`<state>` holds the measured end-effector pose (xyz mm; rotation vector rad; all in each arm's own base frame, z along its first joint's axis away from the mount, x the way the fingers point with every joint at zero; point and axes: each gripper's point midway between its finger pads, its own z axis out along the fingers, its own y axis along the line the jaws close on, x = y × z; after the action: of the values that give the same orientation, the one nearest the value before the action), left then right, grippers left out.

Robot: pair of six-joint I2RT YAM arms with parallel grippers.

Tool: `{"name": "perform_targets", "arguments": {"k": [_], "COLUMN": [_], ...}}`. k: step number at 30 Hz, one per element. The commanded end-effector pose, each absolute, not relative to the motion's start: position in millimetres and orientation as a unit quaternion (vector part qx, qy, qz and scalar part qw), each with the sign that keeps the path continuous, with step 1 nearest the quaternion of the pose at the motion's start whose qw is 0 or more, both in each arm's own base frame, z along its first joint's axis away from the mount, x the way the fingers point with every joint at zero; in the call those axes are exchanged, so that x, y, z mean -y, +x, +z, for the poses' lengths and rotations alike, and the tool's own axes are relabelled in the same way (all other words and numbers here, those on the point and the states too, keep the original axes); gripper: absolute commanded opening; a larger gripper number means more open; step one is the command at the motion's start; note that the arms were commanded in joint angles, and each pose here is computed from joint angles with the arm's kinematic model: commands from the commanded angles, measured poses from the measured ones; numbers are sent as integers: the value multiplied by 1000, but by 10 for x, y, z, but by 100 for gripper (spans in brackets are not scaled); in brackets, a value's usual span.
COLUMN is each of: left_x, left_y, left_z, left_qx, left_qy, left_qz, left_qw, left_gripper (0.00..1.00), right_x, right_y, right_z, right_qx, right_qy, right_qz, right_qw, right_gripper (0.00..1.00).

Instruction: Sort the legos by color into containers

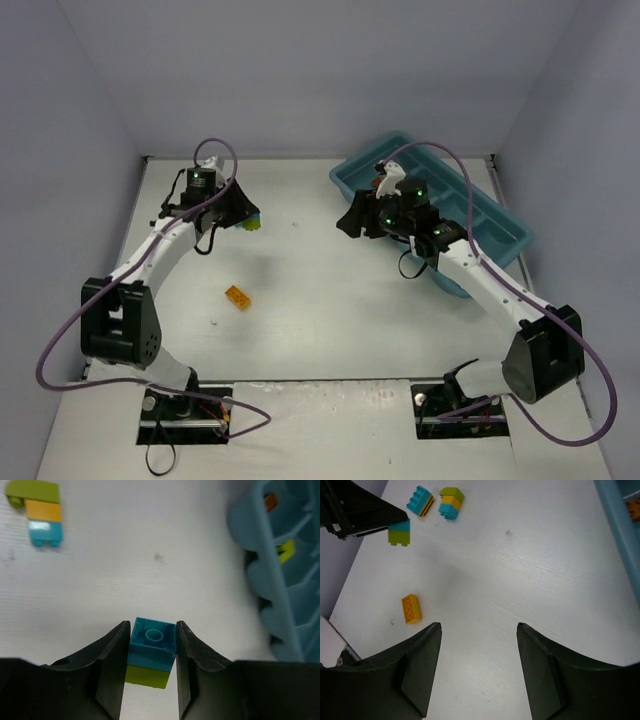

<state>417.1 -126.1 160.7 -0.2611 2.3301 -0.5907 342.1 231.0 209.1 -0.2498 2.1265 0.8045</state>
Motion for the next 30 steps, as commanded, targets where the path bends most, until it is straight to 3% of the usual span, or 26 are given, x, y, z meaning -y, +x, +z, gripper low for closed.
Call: {"name": "perform_targets", "arguments": {"k": [1, 11, 30], "left_x": [1749, 2094, 2222], "left_y": [4214, 4021, 3806], "left_z": [2270, 3020, 3291], "left_qx": [-817, -744, -713], "left_qy": [-223, -319, -338], "left_qz": [-381, -422, -455], "left_qw": [372, 408, 414], "left_gripper": [0, 0, 0], "right_x": [-2588, -3201, -3651], "right_y": [3452, 3455, 3571], "right_z": [2708, 2964, 3018], "right_qx": [-785, -753, -747], "right_qy": [-113, -142, -158], "right_qz": [368, 387, 384], "right_qw": [486, 512, 519], "right_gripper": [59, 63, 63]}}
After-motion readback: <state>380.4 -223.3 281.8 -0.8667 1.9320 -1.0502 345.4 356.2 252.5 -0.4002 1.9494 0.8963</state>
